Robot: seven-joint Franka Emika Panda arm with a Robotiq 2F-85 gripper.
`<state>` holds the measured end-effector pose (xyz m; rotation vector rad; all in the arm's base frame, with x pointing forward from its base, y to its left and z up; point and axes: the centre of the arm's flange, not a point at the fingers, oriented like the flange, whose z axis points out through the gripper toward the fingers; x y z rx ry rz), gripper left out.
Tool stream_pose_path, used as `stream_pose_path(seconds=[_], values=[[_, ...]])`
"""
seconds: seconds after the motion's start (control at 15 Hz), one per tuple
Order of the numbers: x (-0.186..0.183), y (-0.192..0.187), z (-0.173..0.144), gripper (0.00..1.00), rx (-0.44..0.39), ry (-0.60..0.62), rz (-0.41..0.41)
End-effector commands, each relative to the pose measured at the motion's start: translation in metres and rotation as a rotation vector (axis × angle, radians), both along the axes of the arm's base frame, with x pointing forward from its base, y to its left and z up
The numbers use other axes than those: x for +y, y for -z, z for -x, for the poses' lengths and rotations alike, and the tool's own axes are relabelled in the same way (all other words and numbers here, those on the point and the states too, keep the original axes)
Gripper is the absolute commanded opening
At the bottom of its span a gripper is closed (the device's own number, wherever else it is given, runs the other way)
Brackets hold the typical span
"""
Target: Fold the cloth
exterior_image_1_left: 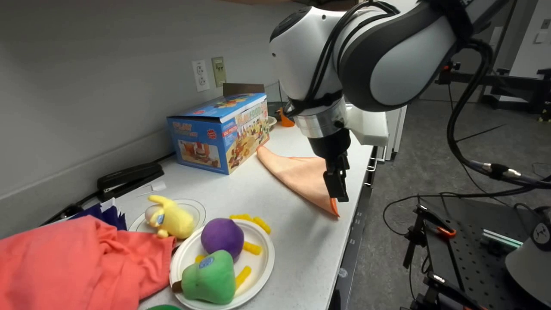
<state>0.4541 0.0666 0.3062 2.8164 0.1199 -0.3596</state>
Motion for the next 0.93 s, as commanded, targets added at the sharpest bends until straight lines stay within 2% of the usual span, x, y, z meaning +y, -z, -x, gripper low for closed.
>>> stream_pose_path(seconds=[0.0,0.4,0.87], values=[[-0.014,-0.004,0.019,1.0,-0.114,0.047,-0.014],[-0.021,0.006,0.026,1.0,-0.17,0.101,-0.064],[-0.024,0.016,0.03,1.0,-0.214,0.099,-0.09]])
